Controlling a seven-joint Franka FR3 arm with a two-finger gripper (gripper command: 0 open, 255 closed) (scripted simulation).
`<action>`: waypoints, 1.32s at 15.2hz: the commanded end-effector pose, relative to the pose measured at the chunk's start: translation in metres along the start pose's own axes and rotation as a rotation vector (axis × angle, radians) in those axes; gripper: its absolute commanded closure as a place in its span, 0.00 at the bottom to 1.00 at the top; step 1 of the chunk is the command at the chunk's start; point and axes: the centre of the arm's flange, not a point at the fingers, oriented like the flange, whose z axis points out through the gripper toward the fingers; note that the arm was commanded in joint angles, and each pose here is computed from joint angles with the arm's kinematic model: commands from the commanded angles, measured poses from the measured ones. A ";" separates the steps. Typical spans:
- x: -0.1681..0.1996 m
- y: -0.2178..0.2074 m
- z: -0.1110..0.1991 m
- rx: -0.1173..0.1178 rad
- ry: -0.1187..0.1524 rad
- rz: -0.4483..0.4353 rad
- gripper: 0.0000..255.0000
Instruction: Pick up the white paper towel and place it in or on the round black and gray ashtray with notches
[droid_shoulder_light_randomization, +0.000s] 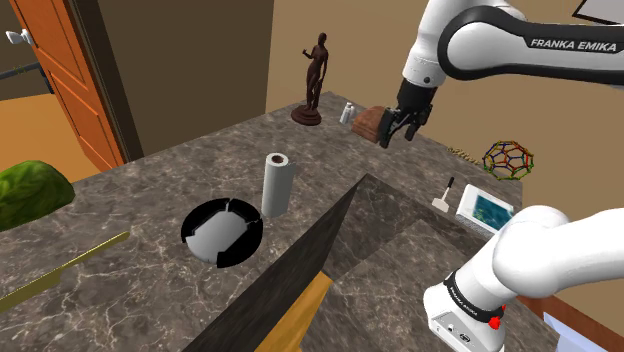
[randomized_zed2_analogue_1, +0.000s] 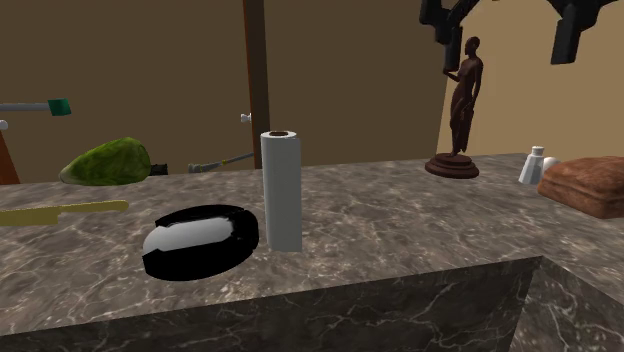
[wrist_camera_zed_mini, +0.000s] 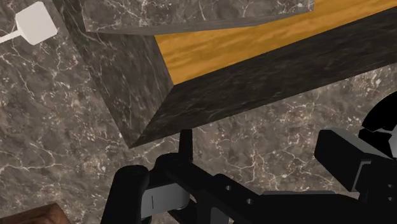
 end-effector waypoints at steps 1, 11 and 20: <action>0.012 -0.022 0.007 0.002 0.007 0.003 0.00; 0.070 -0.134 0.035 0.007 0.039 0.016 0.00; 0.125 -0.234 0.059 0.011 0.068 0.027 0.00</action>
